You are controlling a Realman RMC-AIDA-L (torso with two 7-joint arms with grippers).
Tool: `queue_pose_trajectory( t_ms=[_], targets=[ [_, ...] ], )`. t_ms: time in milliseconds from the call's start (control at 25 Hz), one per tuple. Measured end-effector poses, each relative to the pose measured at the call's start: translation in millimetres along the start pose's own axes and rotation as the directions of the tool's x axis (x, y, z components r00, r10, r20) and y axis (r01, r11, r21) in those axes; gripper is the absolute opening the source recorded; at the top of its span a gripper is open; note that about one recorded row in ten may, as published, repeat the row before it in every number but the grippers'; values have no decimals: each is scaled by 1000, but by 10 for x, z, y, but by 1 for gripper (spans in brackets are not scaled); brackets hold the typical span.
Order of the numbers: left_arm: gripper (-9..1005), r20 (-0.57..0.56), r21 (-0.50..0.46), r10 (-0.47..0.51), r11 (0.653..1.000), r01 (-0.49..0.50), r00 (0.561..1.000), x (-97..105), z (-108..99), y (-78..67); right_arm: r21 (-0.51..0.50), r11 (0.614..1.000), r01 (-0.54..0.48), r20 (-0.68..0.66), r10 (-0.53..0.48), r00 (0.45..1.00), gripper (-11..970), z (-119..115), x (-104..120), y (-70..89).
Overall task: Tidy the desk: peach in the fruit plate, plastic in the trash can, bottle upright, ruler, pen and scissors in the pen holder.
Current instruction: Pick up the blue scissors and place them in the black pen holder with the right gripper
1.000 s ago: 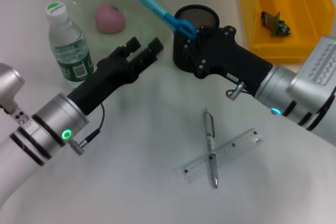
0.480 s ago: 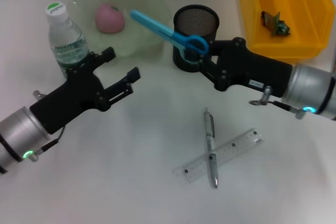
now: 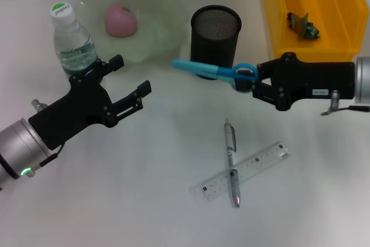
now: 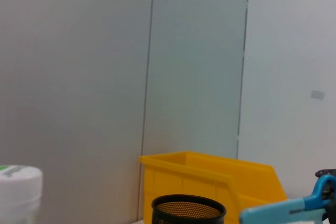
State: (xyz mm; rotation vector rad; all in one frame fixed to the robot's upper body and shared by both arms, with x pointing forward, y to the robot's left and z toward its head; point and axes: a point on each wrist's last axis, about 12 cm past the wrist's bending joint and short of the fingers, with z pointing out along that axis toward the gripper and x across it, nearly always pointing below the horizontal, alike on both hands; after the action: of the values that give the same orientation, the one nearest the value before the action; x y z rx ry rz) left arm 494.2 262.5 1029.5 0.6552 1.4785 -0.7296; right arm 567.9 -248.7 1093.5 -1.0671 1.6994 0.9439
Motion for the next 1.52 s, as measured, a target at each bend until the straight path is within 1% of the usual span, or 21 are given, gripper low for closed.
queue_pose_trajectory(
  t_ms=[40, 80, 200, 320, 520, 680, 800, 920, 1000, 1160, 1360, 1520],
  targets=[
    [802, 0, 2, 1, 1000, -1, 1000, -2, 5, 1, -25, 1000, 9, -68, -11, 998, 86, -30, -80, -36],
    [802, 0, 3, 3, 1000, -3, 1000, -6, 10, 4, -25, 1000, 9, -68, -11, 998, 86, -30, -80, -36],
    [802, 0, 3, 3, 1000, -3, 1000, -6, 10, 5, -37, 998, 51, -134, -55, 989, 88, -77, -203, -75],
    [801, -6, -1, 3, 1000, -3, 1000, 2, 21, 5, -20, 995, 93, -134, -95, 986, 90, -149, -288, -98],
    [801, -8, -3, -2, 1000, 2, 1000, 11, 27, -4, 29, 993, 114, -106, -110, 988, 92, -257, -352, -121],
    [801, -11, -7, -7, 1000, 7, 1000, 24, 30, -11, 78, 992, 103, -100, -95, 990, 94, -355, -384, -158],
    [801, -15, -8, -10, 1000, 10, 1000, 33, 33, -19, 138, 987, 82, -86, -71, 994, 96, -424, -393, -218],
    [801, -16, -7, -11, 1000, 11, 1000, 36, 33, -22, 202, 978, 55, -87, -39, 995, 97, -450, -401, -290],
    [801, -16, -7, -15, 1000, 15, 1000, 42, 32, -32, 227, 973, 41, -90, -21, 996, 98, -452, -408, -323],
    [801, -15, -7, -23, 1000, 23, 1000, 51, 33, -47, 249, 968, 27, -100, -2, 995, 100, -447, -435, -367],
    [801, -15, -8, -24, 1000, 24, 1000, 54, 28, -48, 255, 967, 13, -136, 23, 990, 103, -426, -474, -405],
    [801, -16, -9, -24, 1000, 24, 1000, 53, 26, -46, 257, 966, 7, -178, 40, 983, 105, -423, -571, -431]
  ],
)
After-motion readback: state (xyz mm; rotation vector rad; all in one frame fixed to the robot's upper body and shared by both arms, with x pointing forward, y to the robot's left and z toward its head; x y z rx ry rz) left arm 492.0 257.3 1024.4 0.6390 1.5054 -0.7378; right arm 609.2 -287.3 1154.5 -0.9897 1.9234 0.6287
